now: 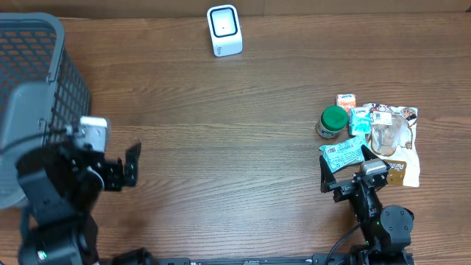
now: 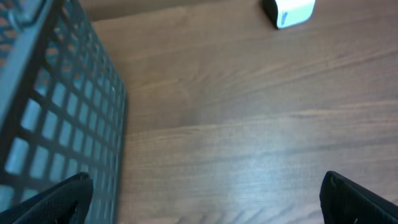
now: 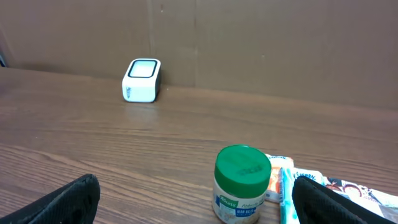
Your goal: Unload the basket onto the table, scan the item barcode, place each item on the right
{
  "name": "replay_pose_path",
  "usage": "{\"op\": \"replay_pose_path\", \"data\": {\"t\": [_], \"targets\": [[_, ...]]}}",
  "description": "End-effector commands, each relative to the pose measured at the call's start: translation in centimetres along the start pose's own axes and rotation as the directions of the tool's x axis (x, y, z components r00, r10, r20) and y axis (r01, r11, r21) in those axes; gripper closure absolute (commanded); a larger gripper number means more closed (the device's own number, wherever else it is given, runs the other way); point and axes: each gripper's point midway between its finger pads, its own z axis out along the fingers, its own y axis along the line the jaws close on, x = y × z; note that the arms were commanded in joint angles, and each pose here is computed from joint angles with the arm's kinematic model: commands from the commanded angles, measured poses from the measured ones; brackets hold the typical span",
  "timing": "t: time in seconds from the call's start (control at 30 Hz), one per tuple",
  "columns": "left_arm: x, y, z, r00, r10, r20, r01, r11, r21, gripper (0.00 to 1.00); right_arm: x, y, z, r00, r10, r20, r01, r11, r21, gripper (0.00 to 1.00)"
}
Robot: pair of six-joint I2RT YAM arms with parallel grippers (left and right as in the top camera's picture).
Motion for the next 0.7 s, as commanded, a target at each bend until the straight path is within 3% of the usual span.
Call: {"op": "replay_pose_path", "data": {"t": [0.0, 0.17, 0.67], "targets": [[0.6, -0.8, 0.1, 0.996, 0.077, 0.048, -0.077, 0.997, -0.001, 0.00, -0.3, 0.2, -0.1, 1.000, -0.005, 0.016, 0.005, 1.000, -0.009, 0.00], [-1.1, -2.2, 0.7, 0.956, 0.142, 0.257, -0.146, 0.989, -0.004, 0.00, -0.3, 0.2, -0.1, 1.000, -0.005, 0.016, 0.005, 1.000, -0.010, 0.00], [1.2, -5.0, 3.9, 0.785, 0.227, 0.576, -0.234, 0.970, -0.064, 0.00, -0.3, 0.2, -0.1, 1.000, -0.005, 0.015, 0.005, 1.000, -0.010, 0.00]]}}
